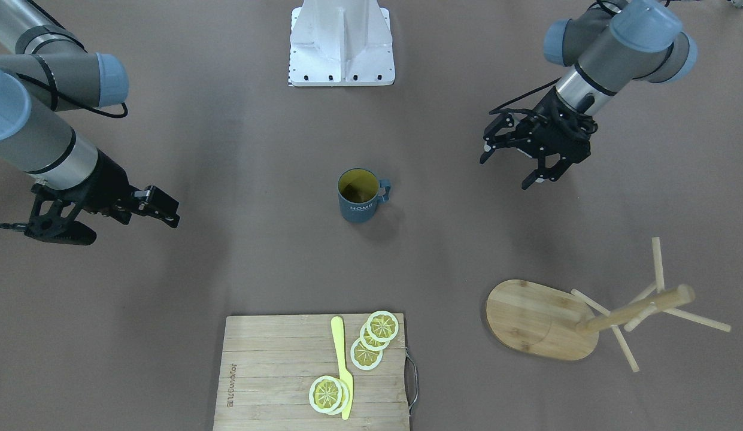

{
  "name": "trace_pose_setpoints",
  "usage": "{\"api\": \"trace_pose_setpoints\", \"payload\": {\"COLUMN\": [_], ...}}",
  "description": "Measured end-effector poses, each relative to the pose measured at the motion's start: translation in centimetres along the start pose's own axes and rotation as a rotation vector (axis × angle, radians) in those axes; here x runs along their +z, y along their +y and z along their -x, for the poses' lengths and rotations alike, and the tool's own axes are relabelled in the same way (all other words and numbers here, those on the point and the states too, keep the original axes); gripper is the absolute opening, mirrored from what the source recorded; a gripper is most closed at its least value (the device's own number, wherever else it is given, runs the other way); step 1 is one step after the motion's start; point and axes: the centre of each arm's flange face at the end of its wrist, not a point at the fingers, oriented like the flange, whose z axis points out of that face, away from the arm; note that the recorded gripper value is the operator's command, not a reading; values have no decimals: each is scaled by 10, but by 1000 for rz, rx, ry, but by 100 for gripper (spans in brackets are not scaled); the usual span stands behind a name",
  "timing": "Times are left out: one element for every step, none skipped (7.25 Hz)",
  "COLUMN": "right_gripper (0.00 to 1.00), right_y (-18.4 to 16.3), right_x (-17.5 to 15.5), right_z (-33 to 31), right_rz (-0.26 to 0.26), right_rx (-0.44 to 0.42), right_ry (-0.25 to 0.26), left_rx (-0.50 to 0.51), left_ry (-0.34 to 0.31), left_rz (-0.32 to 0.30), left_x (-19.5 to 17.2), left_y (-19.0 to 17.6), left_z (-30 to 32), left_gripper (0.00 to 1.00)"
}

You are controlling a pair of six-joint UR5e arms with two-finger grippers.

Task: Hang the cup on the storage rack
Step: 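Move the left gripper toward the mug while the right arm withdraws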

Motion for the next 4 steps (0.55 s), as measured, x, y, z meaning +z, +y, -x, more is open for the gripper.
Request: {"api": "trace_pose_setpoints", "payload": {"right_gripper": [100, 100, 100, 100], "right_y": [-11, -21, -28, -35], "right_x": [-4, -7, -7, -7], "right_z": [-27, -47, -62, -75], "right_rz": [7, 14, 19, 21], "right_rx": [-15, -25, -30, -35], "right_ry": [7, 11, 17, 25], "left_rx": [21, 47, 116, 215], "left_ry": [13, 24, 46, 73], "left_rz": [-4, -6, -16, -36], "left_x": [17, 30, 43, 56], "left_y": [-7, -12, -17, -20], "left_z": [-19, -31, -39, -42], "left_gripper": [98, 98, 98, 98]}}
